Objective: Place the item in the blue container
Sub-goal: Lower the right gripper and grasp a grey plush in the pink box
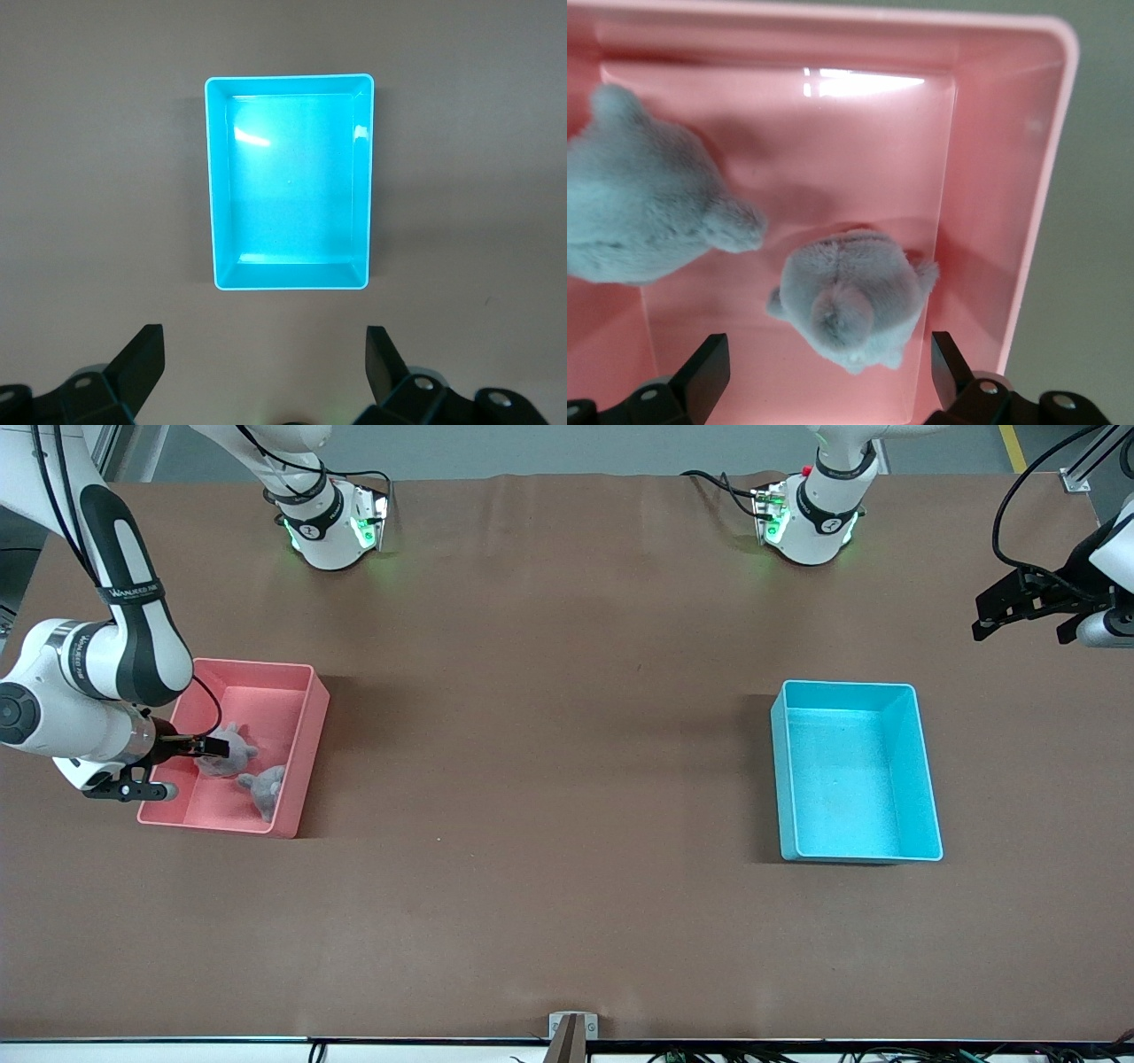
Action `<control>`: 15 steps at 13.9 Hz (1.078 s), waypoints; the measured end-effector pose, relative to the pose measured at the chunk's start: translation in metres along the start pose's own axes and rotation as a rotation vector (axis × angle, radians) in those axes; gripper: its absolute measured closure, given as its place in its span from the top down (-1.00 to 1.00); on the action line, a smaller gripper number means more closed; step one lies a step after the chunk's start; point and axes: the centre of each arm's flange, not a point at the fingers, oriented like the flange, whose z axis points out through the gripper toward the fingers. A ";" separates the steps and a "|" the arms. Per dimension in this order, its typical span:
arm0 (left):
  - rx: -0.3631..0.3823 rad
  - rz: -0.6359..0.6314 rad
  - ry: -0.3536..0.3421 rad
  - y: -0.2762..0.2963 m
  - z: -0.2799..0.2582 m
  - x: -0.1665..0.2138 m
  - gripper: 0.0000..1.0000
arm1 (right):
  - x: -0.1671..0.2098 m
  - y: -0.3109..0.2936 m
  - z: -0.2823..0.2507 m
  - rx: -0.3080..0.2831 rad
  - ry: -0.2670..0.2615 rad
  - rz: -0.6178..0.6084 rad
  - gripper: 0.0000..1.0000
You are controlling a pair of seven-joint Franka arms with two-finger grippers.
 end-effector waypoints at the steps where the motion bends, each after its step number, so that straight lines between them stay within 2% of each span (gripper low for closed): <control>1: 0.000 0.000 -0.001 0.000 0.001 0.001 1.00 | -0.001 -0.001 0.006 -0.002 -0.012 -0.004 1.00; 5: 0.000 0.000 0.005 0.000 0.001 0.002 1.00 | -0.002 -0.002 0.027 -0.015 -0.043 -0.022 1.00; 10: 0.000 0.000 0.028 0.000 -0.001 0.004 1.00 | 0.003 -0.001 0.039 -0.045 -0.015 -0.048 1.00; 15: 0.001 0.008 0.040 0.004 -0.002 0.005 1.00 | 0.002 0.004 0.060 -0.036 -0.043 -0.042 0.95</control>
